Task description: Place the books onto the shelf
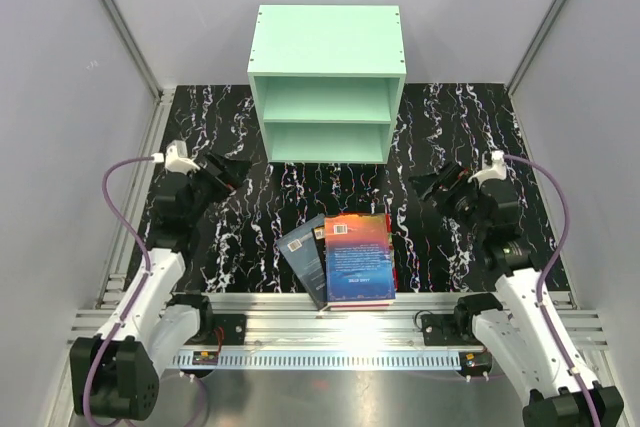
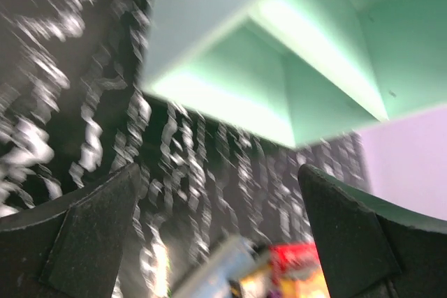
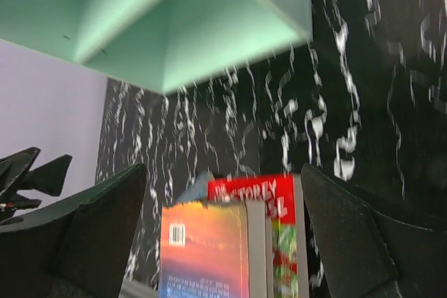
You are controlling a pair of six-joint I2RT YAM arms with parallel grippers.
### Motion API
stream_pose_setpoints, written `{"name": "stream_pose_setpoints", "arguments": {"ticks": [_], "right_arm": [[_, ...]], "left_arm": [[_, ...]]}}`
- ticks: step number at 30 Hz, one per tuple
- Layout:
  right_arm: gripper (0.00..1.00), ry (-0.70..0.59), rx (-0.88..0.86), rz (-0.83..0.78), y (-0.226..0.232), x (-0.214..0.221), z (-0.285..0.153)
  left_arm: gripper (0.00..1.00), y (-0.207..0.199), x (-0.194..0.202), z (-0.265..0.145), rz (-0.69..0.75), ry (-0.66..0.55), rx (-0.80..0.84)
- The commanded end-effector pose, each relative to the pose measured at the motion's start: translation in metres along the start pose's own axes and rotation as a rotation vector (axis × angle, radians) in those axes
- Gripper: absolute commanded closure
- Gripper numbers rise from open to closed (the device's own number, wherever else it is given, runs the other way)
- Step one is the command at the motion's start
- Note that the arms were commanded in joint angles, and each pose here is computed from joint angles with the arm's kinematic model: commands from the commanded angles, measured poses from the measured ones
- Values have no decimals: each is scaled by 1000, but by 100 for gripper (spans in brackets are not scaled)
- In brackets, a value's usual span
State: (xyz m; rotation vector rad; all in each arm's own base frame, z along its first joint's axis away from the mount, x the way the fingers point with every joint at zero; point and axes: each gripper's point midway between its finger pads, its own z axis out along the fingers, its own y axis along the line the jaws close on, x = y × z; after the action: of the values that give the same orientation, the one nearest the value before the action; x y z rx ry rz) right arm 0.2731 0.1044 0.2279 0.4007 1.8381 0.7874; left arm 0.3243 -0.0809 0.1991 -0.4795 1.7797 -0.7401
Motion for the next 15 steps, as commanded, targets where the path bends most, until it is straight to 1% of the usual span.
{"name": "stream_pose_setpoints", "arguments": {"ticks": [1,2,4,5,6,7,8,9,10,11,13,15], "right_arm": [[0,115,26,171,8,16,-9],[0,148,20,199,10,22,-9],[0,204,8,224,13,32,-10],[0,228,36,232,7,39,-14],[0,219,72,231,0,39,-15],[0,218,90,224,-5,41,-18],[0,225,100,213,-8,46,-24],[0,221,108,215,-11,48,-26],[0,239,105,220,-15,56,-27],[0,243,90,232,-13,59,-28],[0,283,96,266,-20,74,-29],[0,303,122,284,-28,83,-30]], "left_arm": [[1,-43,15,-11,-151,117,191],[1,-39,29,-7,-209,191,171],[1,-43,45,-7,-213,280,222],[1,-48,48,-5,-200,288,258],[1,-56,59,-9,-176,318,275],[1,-57,49,-4,-140,252,213],[1,-50,59,-12,-70,270,140],[1,-66,73,-18,-16,299,143],[1,-58,74,-17,28,278,65],[1,-58,82,-20,46,316,28],[1,-66,107,-27,80,366,18],[1,-76,143,-40,123,443,48]]}}
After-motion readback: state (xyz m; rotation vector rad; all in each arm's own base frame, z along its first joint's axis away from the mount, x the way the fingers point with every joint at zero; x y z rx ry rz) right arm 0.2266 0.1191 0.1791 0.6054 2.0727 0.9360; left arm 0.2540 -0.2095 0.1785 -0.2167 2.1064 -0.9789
